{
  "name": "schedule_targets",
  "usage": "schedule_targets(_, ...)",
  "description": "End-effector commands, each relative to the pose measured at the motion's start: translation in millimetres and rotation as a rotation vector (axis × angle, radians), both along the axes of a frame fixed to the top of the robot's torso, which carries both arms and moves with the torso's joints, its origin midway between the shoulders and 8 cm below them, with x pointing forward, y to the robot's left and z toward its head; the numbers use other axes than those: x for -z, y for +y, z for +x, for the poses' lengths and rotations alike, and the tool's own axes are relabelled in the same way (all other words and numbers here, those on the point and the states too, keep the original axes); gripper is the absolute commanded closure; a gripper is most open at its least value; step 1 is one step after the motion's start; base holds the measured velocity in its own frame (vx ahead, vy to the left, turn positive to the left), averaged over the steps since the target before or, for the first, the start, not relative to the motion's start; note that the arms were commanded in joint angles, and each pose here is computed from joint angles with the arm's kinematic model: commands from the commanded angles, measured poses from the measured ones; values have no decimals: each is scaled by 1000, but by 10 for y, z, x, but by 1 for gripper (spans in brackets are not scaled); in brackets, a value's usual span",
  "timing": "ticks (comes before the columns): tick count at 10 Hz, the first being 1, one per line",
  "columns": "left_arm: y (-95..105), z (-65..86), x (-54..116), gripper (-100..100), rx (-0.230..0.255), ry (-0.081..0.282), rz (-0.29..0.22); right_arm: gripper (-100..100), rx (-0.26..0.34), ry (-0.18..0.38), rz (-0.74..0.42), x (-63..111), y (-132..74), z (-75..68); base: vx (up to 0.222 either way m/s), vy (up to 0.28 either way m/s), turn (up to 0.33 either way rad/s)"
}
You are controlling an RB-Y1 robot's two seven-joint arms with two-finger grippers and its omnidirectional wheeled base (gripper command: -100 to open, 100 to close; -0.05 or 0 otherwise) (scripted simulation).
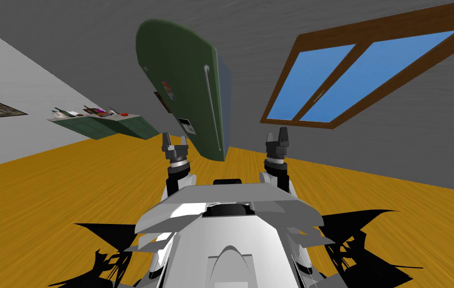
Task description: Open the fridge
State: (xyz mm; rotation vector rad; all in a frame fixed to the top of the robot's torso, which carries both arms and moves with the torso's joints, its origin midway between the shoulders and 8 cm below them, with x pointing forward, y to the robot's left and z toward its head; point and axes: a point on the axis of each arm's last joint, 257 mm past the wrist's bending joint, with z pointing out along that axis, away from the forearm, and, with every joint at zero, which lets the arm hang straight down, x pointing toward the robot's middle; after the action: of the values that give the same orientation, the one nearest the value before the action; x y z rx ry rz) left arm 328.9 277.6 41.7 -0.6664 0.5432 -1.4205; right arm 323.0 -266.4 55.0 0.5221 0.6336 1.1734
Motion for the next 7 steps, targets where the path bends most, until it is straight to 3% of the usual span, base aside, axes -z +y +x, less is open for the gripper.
schedule_targets(1, 0, 0, 0, 0, 0, 0, 0, 0, 0, 0, 0, 0, 0, 0, 0, 0, 0)
schedule_targets(7, 0, -1, -1, 0, 0, 0, 0, 0, 0, 0, 0, -1, 0, -1, 0, 0, 0)
